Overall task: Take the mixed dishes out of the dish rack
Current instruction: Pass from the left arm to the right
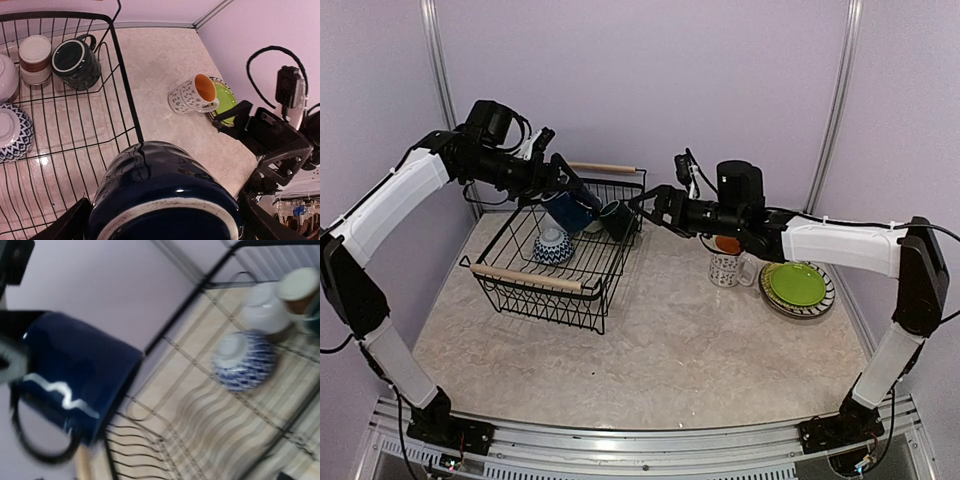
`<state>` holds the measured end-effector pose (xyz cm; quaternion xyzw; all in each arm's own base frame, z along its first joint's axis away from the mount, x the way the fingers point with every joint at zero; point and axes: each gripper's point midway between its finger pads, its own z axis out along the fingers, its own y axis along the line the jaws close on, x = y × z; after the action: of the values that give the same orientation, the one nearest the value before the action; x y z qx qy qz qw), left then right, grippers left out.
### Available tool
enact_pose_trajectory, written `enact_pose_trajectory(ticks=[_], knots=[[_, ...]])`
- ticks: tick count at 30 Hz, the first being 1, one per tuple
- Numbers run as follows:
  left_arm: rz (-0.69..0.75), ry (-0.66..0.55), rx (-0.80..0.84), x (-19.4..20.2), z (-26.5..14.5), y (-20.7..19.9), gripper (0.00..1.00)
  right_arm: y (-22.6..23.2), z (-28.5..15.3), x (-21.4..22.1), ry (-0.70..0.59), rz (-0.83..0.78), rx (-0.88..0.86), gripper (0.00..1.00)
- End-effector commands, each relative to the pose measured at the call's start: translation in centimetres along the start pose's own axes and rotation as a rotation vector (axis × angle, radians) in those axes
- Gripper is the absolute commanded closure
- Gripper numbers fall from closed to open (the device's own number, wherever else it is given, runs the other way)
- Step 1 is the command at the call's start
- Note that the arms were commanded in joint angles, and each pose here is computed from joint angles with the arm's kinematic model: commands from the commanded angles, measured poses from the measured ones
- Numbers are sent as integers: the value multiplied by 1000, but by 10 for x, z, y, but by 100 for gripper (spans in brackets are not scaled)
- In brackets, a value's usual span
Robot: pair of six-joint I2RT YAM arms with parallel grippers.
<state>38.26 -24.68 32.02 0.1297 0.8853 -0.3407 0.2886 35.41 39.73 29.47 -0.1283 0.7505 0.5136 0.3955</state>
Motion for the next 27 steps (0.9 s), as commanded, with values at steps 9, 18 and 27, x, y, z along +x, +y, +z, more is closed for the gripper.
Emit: enact_pose_trajectory(ticks=[9,18,27], knots=[[84,-154,353,-5,-34,-52,72,54,43,3,20,142,-330,6],[19,-158,437,-8,-38,-47,73,80,42,5,-3,279,-537,9],[-31,-131,525,-3,-26,-48,74,93,42,-4,-26,412,-716,19]])
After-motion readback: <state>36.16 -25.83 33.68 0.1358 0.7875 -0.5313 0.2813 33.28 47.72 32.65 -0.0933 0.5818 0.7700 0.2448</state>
